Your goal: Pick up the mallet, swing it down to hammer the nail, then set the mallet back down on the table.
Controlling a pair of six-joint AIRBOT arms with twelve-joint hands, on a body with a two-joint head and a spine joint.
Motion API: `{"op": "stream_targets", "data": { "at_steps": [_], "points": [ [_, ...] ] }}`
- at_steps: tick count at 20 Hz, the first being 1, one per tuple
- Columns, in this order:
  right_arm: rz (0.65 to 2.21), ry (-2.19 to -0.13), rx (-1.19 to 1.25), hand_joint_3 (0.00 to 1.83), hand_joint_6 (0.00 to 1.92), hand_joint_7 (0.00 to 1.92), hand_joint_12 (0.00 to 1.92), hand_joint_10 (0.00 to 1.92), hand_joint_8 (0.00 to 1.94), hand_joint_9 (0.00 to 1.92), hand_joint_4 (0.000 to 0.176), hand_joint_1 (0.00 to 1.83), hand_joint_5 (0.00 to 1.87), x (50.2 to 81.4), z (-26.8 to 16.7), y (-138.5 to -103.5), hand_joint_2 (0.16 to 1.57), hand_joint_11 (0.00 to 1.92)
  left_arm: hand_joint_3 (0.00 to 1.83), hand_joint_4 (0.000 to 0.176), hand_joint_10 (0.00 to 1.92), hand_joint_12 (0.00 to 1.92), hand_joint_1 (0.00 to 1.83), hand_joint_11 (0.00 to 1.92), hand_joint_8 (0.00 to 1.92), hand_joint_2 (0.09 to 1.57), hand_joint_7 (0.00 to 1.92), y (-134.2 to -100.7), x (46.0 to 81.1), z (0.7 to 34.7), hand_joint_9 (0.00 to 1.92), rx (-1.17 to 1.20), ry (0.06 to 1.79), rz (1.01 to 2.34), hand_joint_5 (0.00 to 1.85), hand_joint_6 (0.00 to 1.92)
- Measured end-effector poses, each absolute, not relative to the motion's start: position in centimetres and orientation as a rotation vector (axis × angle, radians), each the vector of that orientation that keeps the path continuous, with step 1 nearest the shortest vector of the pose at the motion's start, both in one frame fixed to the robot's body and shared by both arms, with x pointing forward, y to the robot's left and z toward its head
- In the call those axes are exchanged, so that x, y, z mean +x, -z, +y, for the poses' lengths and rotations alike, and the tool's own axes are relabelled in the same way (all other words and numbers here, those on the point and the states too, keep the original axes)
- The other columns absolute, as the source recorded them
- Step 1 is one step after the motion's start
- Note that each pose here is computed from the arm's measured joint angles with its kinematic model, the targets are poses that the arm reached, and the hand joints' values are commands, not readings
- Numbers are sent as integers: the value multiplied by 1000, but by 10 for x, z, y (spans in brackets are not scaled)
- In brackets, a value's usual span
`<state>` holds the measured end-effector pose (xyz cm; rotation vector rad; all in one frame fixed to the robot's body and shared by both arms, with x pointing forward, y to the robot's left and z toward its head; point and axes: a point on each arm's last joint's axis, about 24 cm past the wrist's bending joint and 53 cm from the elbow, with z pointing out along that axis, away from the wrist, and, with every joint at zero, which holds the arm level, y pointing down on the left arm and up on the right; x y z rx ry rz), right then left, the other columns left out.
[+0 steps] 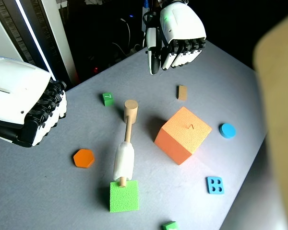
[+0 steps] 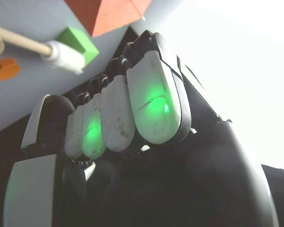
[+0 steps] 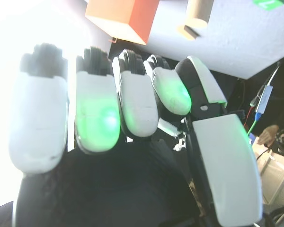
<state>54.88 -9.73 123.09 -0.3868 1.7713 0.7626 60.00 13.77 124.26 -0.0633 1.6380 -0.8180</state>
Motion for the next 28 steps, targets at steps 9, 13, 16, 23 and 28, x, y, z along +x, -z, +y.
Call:
{"op": "stream_targets", "data": {
  "at_steps": [9,13,16,23,28],
  "points": [
    [1708,-747,-429,7,6,79,0,10,9,52,0,90,94,550,-89,-1237,1191,0,17,0,6,88,0,0,1,1155,48,-1226,599,140,28,-36,806,1682,45,0],
    [1685,-709,-433,0,1,62,0,2,1,37,0,129,84,556,-97,-1237,1181,0,12,0,12,87,0,21,5,1153,58,-1218,597,138,44,20,824,1703,55,4],
    [1666,-721,-440,0,0,48,2,1,0,34,0,234,67,568,-107,-1240,1160,3,8,0,3,103,0,0,2,1165,54,-1211,596,135,43,88,834,1724,45,1],
    [1900,-704,-363,0,3,20,0,3,2,10,0,745,52,596,-97,-1215,1077,0,3,0,8,43,0,24,9,1161,58,-1192,605,147,46,156,876,1760,55,13],
    [2009,-691,-349,0,0,0,0,0,0,0,0,1074,1,609,-83,-1205,1036,0,3,0,2,42,0,8,3,1163,49,-1192,612,137,37,194,946,1727,35,4]
  ]
}}
